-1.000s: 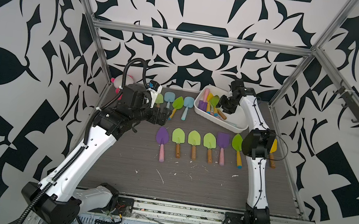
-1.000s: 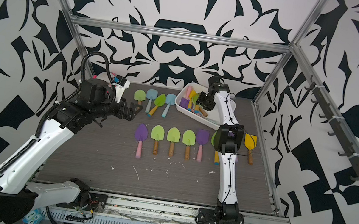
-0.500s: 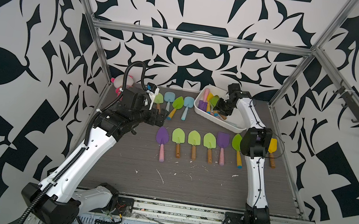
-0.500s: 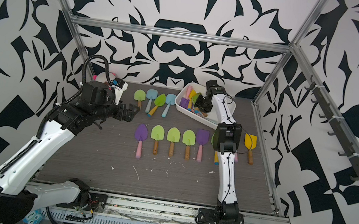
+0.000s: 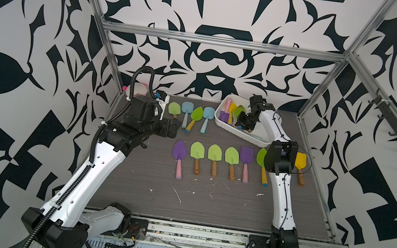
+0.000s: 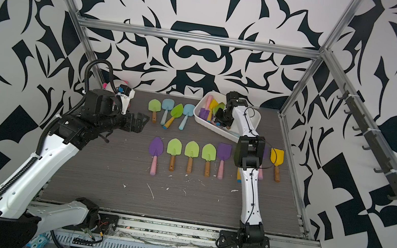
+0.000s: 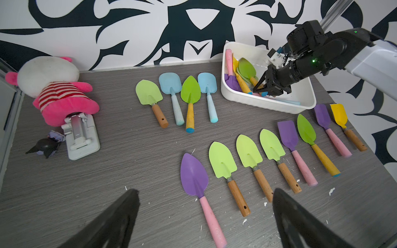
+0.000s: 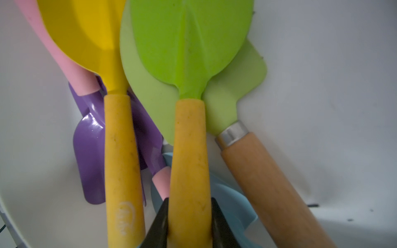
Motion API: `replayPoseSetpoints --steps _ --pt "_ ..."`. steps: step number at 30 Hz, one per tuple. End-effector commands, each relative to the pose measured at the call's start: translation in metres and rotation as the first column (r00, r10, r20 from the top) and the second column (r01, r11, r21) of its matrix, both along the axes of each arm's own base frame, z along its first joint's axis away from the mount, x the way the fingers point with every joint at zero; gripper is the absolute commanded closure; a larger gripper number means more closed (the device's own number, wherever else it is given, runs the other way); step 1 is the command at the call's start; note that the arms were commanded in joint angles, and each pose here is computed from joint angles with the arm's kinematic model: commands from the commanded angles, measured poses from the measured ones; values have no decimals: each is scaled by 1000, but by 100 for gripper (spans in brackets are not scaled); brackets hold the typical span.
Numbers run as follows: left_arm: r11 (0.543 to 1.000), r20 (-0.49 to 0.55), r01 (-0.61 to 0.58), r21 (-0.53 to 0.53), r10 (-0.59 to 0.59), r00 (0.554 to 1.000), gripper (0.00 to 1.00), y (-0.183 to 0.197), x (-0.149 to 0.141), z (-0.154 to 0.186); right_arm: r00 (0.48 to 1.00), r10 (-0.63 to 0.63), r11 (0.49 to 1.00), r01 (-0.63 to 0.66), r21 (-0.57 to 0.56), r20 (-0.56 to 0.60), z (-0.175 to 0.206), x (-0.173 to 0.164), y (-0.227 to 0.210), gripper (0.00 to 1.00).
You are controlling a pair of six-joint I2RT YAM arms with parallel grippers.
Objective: Take the shovel out of the storage box
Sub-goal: Pick up the shovel from the storage box, then place the shovel at the center of the board.
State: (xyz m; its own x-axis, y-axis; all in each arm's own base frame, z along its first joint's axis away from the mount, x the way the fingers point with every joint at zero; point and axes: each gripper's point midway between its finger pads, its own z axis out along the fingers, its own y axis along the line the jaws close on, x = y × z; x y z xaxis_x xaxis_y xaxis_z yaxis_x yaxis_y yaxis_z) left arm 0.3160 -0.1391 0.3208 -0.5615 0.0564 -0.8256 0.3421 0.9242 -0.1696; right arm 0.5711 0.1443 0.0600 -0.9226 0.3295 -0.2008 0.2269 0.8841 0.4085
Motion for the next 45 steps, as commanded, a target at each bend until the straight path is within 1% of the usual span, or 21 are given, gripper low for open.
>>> replayPoseSetpoints --steps 1,2,3,9,13,17,20,23,25,29,34,39,45 --pt "1000 -7 -11 8 11 1000 1 8 -8 -2 997 -21 1000 21 -1 77 61 -7 -5 88" --pt "1000 -5 -10 4 10 1000 1 8 -8 -1 998 -22 1000 22 -5 61 56 -10 -5 90" --pt "1000 -5 -8 1 8 1000 1 8 -9 -1 996 -24 1000 25 -3 87 73 -12 -6 91" --pt "1000 0 6 -26 -6 1000 1 7 -12 1 995 -19 1000 21 -15 97 94 -32 -11 100" --pt "998 -3 3 -69 -3 1000 1 5 -12 5 991 -10 1000 10 0 133 112 -43 -11 100" --pt "992 -1 -18 -123 18 1000 0 4 -10 8 979 6 1000 -11 26 204 138 -54 -9 100" --pt "986 -4 -46 -158 45 999 1 6 -8 10 966 16 998 -32 55 258 158 -65 -6 100" --pt "982 -11 -67 -176 66 998 1 8 -9 11 956 26 996 -48 69 294 175 -84 -7 100" --pt "979 -15 -102 -175 101 995 0 14 -10 11 950 32 996 -58 73 312 184 -100 -8 100" --pt "978 -21 -129 -162 127 992 1 22 -19 10 935 40 991 -82 104 354 200 -130 -8 100" --pt "980 -85 -162 -116 153 985 1 32 -34 -3 922 58 981 -124 150 382 213 -166 -5 100" --pt "981 -90 -170 -95 161 983 1 40 -50 -5 918 73 973 -152 176 389 217 -193 -3 100" --pt "981 -108 -180 -66 172 979 1 49 -67 -12 923 80 968 -162 192 377 212 -213 -3 100"
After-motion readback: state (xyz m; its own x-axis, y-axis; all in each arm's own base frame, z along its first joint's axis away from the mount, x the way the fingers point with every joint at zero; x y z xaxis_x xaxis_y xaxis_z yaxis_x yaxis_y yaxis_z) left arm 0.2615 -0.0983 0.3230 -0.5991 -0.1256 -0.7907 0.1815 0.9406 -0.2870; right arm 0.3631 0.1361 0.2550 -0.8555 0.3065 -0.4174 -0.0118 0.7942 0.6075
